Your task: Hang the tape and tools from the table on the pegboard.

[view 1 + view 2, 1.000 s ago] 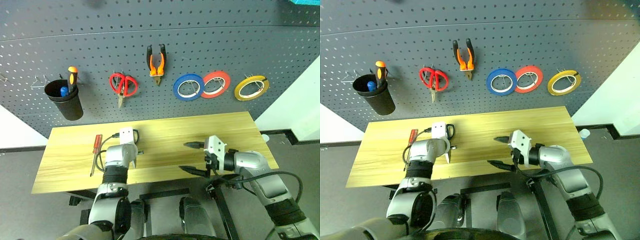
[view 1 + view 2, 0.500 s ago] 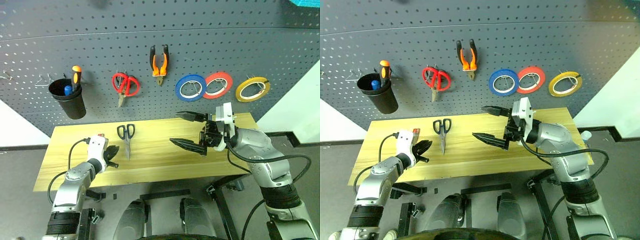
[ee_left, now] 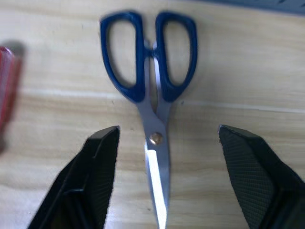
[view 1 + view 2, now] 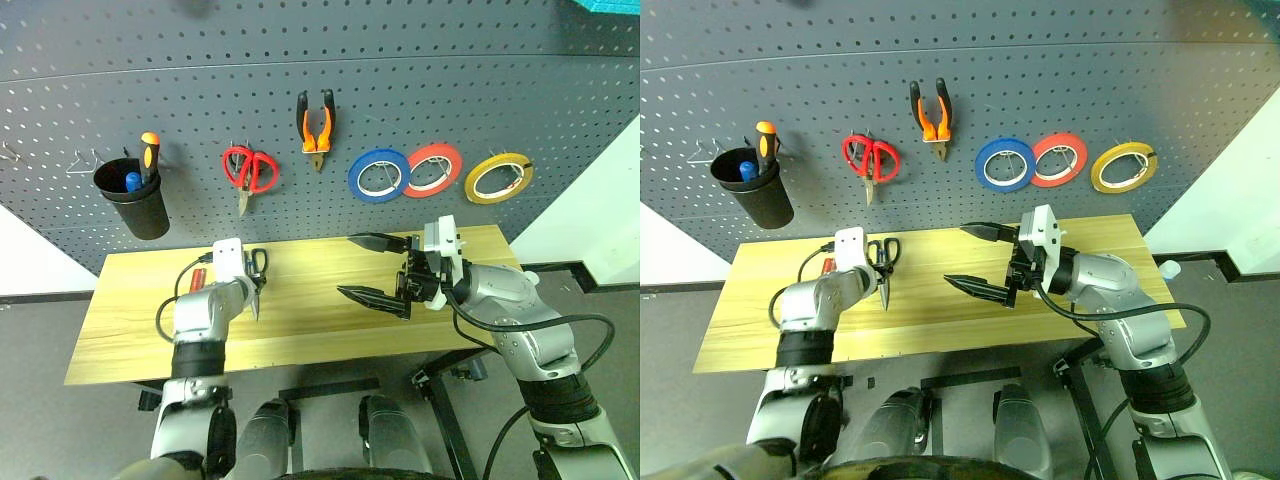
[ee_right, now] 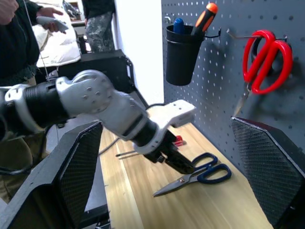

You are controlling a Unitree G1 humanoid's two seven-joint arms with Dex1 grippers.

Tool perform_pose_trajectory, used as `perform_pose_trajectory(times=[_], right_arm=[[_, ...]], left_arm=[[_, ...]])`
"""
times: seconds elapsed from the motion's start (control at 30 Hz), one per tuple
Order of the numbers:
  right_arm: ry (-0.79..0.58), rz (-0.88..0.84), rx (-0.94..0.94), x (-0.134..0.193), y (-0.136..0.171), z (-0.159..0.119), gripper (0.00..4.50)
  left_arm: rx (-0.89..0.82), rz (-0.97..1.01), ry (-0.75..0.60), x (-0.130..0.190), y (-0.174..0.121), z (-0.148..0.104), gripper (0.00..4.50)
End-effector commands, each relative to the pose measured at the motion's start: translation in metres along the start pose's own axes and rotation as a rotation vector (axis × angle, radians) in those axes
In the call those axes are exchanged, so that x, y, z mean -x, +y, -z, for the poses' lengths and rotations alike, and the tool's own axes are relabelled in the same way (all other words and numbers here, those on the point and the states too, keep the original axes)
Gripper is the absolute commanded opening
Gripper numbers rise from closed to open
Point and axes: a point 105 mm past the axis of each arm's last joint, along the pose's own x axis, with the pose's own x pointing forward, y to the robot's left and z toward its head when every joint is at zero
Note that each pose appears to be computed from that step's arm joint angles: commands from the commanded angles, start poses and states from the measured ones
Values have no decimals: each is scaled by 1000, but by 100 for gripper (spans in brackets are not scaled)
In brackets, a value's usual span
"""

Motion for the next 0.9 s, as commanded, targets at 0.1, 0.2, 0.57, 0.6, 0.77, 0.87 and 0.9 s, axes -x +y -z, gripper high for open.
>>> perform_pose_trajectory(times=[0.1,0.2,0.57,0.6,0.77,0.87,0.9], right_arm=[[-5,13,32,3,1,-5,450],[4,33,33,6,0,-4,450],[20,62,29,11,3,1,450],[20,62,28,11,4,1,450],[23,64,26,11,4,1,450],[25,64,25,10,4,2,450],[26,64,24,10,4,2,450]], left_arm=[[-14,-91,67,-12,7,-6,338],[4,-83,92,-20,6,-9,338],[15,-87,128,-36,9,-6,338],[13,-89,127,-37,9,-6,338],[29,-77,122,-40,7,-7,320],[49,-64,118,-41,7,-8,259],[52,-62,115,-42,7,-8,220]])
